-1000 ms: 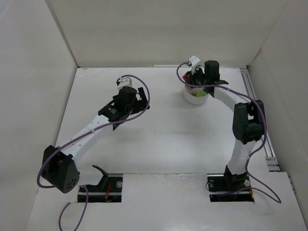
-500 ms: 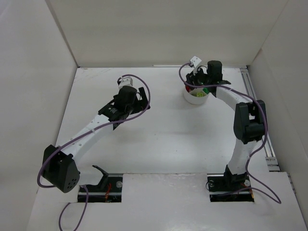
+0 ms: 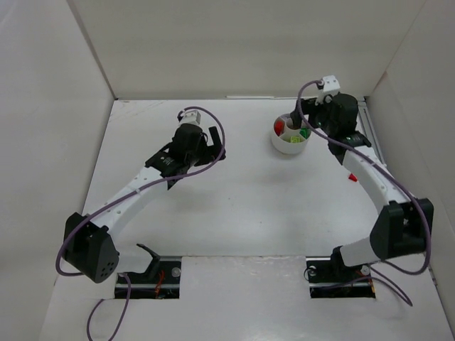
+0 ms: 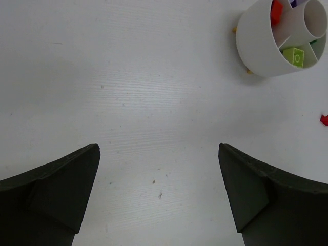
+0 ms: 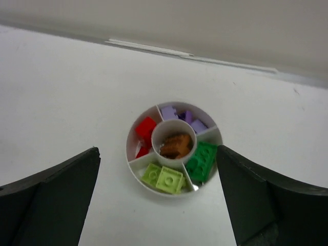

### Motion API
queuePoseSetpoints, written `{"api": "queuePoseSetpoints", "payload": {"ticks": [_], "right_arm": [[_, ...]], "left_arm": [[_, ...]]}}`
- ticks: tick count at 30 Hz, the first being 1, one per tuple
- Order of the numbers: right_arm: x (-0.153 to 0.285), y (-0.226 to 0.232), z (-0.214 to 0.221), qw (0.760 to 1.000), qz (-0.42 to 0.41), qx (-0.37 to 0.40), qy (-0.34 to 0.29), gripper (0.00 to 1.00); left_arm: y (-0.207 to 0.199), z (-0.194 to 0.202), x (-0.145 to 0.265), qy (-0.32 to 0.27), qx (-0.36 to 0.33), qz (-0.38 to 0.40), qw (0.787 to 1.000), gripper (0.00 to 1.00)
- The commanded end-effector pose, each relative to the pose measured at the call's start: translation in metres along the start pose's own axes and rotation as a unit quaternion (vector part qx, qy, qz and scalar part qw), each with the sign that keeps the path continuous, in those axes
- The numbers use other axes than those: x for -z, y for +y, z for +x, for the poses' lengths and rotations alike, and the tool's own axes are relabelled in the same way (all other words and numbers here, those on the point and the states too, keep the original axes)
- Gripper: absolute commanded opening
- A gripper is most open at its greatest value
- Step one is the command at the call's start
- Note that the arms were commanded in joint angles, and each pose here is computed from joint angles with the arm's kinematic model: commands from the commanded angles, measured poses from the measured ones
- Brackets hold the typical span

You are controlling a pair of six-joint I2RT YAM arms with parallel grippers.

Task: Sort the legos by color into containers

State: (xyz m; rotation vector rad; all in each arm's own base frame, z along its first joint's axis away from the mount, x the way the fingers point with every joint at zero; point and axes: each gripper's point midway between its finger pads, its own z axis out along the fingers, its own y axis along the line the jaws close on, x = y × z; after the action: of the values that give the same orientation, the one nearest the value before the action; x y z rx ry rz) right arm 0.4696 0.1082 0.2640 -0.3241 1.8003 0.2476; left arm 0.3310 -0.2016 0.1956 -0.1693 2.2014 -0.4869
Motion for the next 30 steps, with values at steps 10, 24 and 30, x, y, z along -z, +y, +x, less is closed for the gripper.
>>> {"api": "queuePoseSetpoints", "payload": {"ticks": [10, 24, 30], "right_arm": [[0.113, -0.111, 0.166, 0.828, 0.436, -0.241, 0.258, 1.0], [0.132, -0.161, 0.261, 0.77, 0.469, -0.284, 0.326, 0.96], [0.139, -0.177, 0.264, 0.777, 0.46, -0.278, 0.329, 0.81]], "left_arm": [[-0.049, -0.011, 0.001, 0.054, -0.019, 0.093, 0.994, 1.0], [-0.059, 0.008, 0.008, 0.072, 0.007, 0.067, 0.995, 1.0], [-0.058, 0.01, 0.008, 0.075, 0.007, 0.055, 0.996, 1.0]]}}
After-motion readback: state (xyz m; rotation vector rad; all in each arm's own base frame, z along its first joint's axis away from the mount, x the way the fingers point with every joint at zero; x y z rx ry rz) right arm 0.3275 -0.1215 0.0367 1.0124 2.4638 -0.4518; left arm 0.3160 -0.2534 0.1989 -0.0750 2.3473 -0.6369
